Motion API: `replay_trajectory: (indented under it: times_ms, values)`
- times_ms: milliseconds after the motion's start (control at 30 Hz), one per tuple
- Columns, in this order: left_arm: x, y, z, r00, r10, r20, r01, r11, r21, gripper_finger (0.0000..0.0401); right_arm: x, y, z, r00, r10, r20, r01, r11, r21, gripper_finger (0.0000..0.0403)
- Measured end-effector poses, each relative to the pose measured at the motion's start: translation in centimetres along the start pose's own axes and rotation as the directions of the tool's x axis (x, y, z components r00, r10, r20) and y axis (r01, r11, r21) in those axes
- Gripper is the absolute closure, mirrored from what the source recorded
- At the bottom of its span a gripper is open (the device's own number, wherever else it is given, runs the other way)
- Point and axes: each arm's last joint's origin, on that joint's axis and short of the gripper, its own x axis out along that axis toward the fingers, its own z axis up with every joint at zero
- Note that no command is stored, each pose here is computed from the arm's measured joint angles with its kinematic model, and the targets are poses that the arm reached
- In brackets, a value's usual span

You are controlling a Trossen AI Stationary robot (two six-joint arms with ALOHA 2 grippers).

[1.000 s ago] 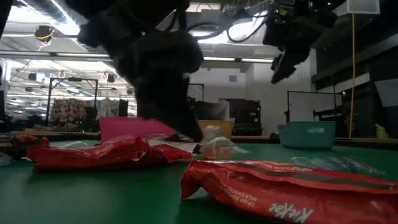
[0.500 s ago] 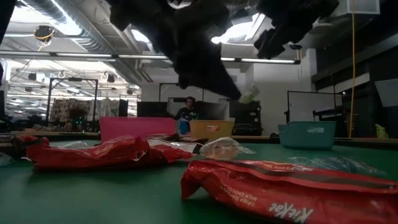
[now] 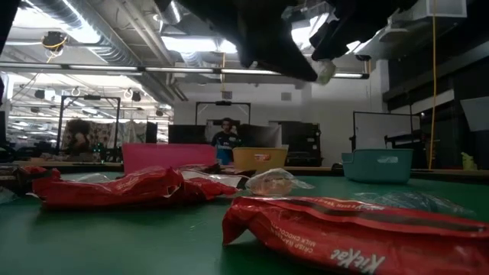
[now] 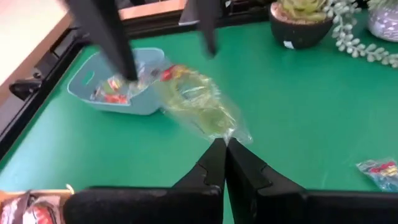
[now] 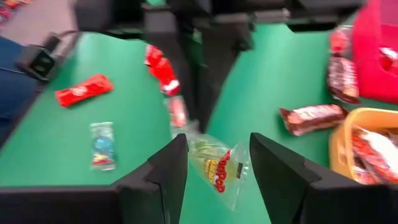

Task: Sort candy
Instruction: Put the green gummy into the blue bin

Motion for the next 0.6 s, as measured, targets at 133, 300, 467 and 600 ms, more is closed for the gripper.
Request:
replay_trajectory:
  times_ms: [133, 300, 467, 600]
  values:
    - [-0.15, -0.04, 0.67, 1.000, 0.007, 0.019, -0.007, 1.000, 0.023, 0.0400, 0.01, -0.07, -0.02, 0.999, -0.037, -0.009, 0.037, 0.999, 0.016, 0.0230]
    - [-0.17, -0.03, 0.77, 1.000, 0.008, 0.022, -0.009, 0.999, 0.039, 0.0400, -0.01, -0.14, -0.03, 0.999, -0.039, -0.009, 0.040, 0.998, 0.050, 0.0230]
    - [-0.26, -0.26, 0.78, 1.000, 0.003, 0.023, -0.004, 0.999, 0.042, 0.0400, -0.01, -0.14, -0.02, 0.999, -0.039, -0.008, 0.040, 0.998, 0.052, 0.0230]
    - [-0.45, -0.73, 0.78, 1.000, -0.007, 0.025, 0.006, 0.999, 0.048, 0.0400, -0.02, -0.21, 0.28, 0.999, -0.047, 0.023, 0.046, 0.998, 0.043, 0.0230]
